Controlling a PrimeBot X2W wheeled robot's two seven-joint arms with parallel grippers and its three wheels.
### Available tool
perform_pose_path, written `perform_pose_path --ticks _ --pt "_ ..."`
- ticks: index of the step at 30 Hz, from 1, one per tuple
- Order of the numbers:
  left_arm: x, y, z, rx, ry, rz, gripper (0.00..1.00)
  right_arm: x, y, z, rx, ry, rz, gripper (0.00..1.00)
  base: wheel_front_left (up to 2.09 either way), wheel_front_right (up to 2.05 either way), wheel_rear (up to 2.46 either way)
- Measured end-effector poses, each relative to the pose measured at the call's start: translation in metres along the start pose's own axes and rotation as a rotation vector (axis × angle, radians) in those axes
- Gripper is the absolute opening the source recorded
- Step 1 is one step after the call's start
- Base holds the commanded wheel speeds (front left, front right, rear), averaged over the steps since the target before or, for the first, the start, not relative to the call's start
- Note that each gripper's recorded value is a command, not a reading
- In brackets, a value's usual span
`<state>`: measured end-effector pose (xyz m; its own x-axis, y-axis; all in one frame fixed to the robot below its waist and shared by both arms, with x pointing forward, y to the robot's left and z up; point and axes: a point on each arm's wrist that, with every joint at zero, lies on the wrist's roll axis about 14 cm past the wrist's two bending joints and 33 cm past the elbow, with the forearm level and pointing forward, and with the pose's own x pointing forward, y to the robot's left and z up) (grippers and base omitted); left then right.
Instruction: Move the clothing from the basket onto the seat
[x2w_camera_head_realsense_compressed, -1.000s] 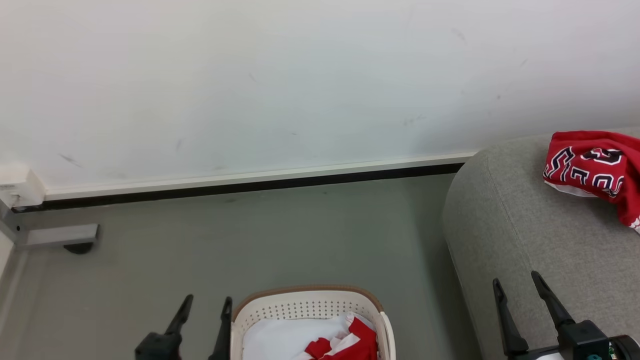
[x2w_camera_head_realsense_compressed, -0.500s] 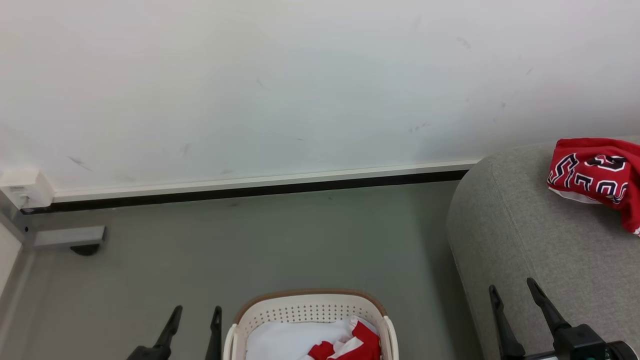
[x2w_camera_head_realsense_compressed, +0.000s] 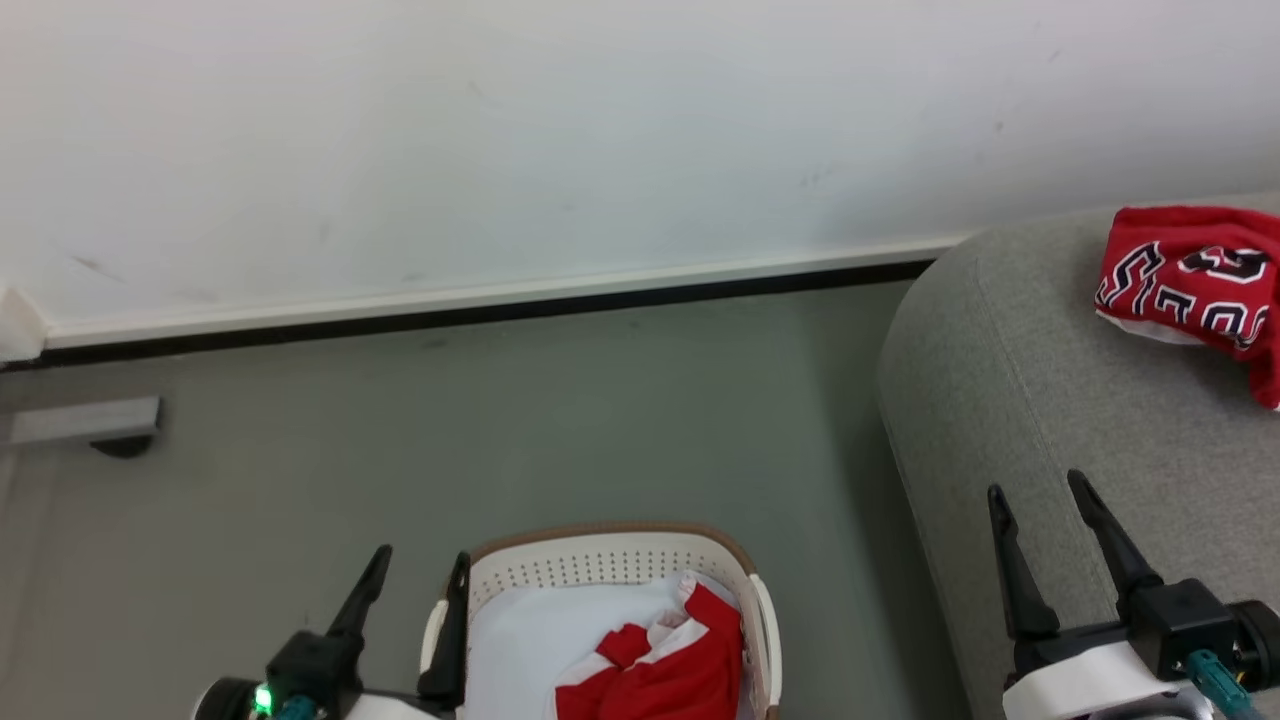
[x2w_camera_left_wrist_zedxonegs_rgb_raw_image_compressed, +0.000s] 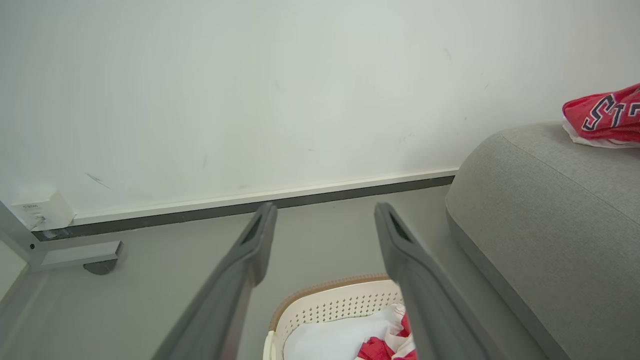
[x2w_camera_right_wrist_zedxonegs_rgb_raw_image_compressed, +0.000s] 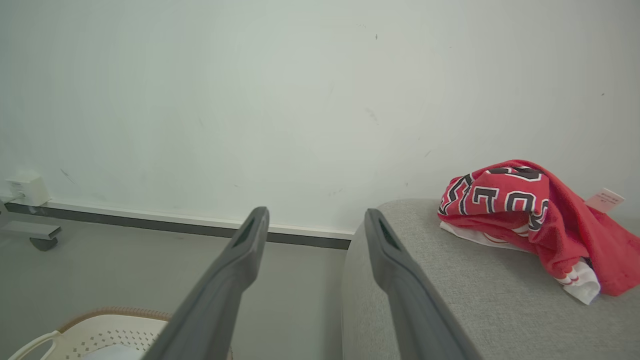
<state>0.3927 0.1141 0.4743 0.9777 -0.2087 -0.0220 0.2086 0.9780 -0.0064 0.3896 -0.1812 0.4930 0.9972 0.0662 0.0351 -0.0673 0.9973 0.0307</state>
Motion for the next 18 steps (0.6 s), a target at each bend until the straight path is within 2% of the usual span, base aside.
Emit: perform_pose_path --ticks 7,13,18 --pt "0.046 -0.025 -0.027 0.012 0.069 -0.133 1.0 0.034 -0.003 -0.009 -0.013 0.01 0.007 1.0 0.0 0.0 0.0" --pt "0.082 -0.052 -0.068 0.035 0.205 -0.269 1.0 0.062 -0.006 -0.021 -0.021 0.02 0.011 1.0 0.0 0.0 0.0" --pt "0.095 -0.076 -0.119 0.086 0.374 -0.395 1.0 0.08 -0.008 -0.039 -0.021 0.044 0.017 1.0 0.0 0.0 0.0"
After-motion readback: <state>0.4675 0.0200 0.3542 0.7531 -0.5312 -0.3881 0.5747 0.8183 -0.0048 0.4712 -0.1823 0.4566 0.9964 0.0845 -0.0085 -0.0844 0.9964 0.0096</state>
